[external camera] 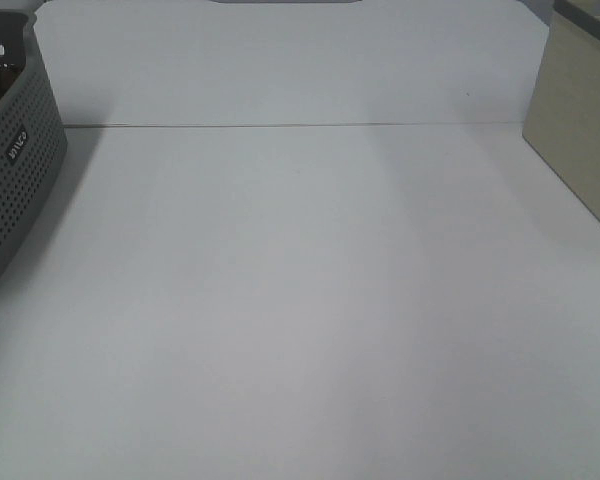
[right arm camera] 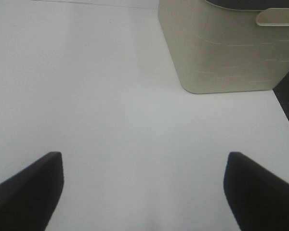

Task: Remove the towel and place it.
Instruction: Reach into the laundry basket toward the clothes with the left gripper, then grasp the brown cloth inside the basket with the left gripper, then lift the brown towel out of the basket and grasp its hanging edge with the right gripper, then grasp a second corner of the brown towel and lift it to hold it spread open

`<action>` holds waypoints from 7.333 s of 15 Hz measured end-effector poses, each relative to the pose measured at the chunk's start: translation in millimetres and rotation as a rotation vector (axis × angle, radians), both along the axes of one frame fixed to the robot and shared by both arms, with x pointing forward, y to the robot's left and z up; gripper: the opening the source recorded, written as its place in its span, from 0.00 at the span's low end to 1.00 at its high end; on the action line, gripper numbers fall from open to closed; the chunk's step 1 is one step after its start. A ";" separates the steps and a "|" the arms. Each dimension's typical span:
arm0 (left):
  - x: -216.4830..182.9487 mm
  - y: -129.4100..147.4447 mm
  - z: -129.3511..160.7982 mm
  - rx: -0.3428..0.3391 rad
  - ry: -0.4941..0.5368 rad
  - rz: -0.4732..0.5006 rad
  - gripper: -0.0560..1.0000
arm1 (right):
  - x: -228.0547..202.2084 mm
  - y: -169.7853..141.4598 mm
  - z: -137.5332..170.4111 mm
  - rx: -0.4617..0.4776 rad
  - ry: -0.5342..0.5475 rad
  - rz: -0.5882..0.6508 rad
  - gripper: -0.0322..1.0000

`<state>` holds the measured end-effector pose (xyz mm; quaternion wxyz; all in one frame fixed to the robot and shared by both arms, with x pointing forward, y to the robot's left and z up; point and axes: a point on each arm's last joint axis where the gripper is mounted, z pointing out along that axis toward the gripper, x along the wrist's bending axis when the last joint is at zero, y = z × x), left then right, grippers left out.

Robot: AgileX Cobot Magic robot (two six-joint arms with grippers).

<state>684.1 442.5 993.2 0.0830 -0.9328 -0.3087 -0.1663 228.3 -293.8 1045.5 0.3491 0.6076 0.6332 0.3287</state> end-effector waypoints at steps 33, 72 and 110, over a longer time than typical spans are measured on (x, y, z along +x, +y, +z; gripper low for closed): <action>-118.7 -117.5 255.5 -0.067 -0.653 0.028 0.05 | 0.0 0.2 0.0 0.002 0.000 0.001 0.87; -152.4 -368.4 259.0 -0.621 -0.684 -0.396 0.05 | 308.5 154.9 -20.0 0.453 -0.068 1.200 0.85; -123.2 -336.5 267.6 -0.516 -0.843 -0.406 0.05 | 332.5 135.4 176.6 -0.180 0.303 0.587 0.04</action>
